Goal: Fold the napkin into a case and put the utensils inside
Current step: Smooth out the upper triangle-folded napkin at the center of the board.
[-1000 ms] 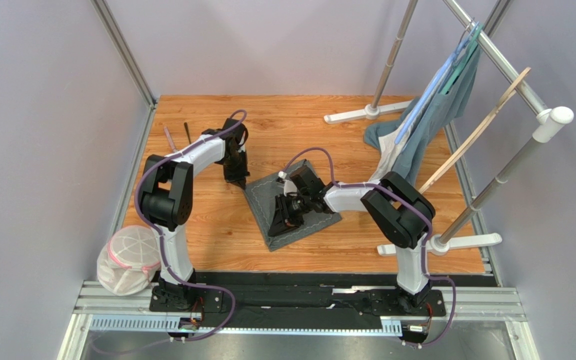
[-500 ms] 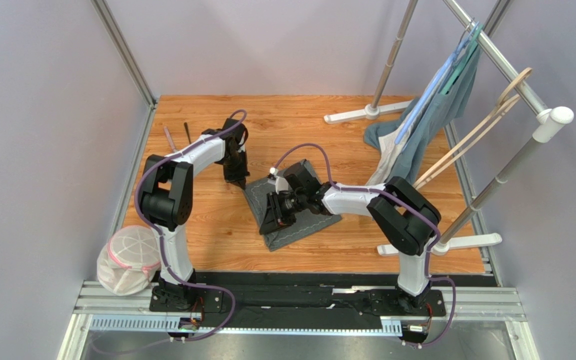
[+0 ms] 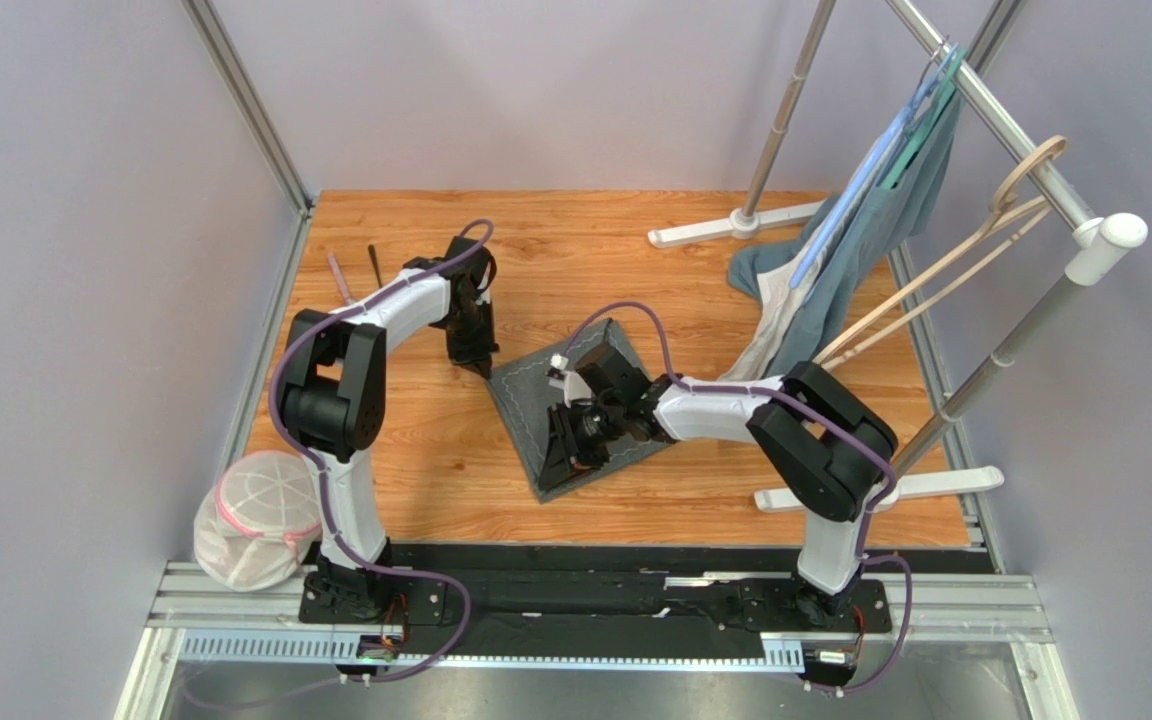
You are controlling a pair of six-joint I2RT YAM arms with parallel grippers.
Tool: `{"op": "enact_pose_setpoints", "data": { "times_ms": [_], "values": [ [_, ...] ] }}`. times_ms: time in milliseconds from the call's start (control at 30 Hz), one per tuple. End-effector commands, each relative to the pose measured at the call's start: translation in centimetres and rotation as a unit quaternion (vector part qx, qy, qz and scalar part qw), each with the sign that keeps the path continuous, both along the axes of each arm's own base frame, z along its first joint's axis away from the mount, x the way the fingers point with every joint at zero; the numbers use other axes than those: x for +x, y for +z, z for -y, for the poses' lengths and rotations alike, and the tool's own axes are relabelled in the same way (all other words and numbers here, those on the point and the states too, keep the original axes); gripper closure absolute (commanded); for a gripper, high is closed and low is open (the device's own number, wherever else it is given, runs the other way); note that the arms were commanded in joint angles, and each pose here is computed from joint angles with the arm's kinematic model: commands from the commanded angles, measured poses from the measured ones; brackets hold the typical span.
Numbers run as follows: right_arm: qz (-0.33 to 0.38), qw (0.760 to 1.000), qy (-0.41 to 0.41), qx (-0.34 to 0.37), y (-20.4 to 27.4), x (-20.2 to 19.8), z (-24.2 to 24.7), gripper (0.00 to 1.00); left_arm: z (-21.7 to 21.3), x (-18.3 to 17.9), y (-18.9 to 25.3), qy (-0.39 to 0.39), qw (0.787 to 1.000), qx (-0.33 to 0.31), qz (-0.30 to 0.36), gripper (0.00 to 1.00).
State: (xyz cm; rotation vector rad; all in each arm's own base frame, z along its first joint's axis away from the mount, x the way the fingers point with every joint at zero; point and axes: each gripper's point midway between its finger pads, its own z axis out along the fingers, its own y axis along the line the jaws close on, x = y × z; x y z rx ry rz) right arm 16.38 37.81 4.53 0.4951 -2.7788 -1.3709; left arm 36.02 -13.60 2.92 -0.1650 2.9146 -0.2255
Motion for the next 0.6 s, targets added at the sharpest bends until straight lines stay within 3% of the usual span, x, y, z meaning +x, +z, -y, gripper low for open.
{"op": "enact_pose_setpoints", "data": {
  "times_ms": [0, 67, 233, 400, 467, 567],
  "values": [
    [0.078, 0.996, 0.000, 0.034, 4.9, 2.8, -1.7, 0.78, -0.5, 1.2, 2.8, -0.004, 0.999, 0.006, 0.033, 0.83],
    [0.071, 0.997, 0.003, 0.033, 4.5, 2.9, -2.2, 0.78, -0.9, 1.3, 4.1, 0.001, 0.999, 0.014, 0.051, 0.72],
    [0.030, 0.999, 0.010, 0.038, 1.7, 2.1, -3.6, 0.78, -0.6, 1.2, 6.6, 0.001, 0.997, 0.001, 0.073, 0.64],
    [0.012, 1.000, 0.005, 0.010, -1.4, 1.1, -2.4, 0.78, 2.8, -0.4, 7.0, -0.011, 0.994, -0.083, 0.072, 0.71],
    [0.020, 1.000, 0.008, 0.015, -0.9, 1.6, -2.6, 0.78, 4.3, -0.7, 6.5, -0.015, 0.990, -0.124, 0.060, 0.75],
    [0.060, 0.998, -0.009, 0.017, 1.7, 4.3, -1.7, 0.78, 4.9, -1.0, 5.0, -0.010, 0.991, -0.128, 0.036, 0.80]
  ]
}}
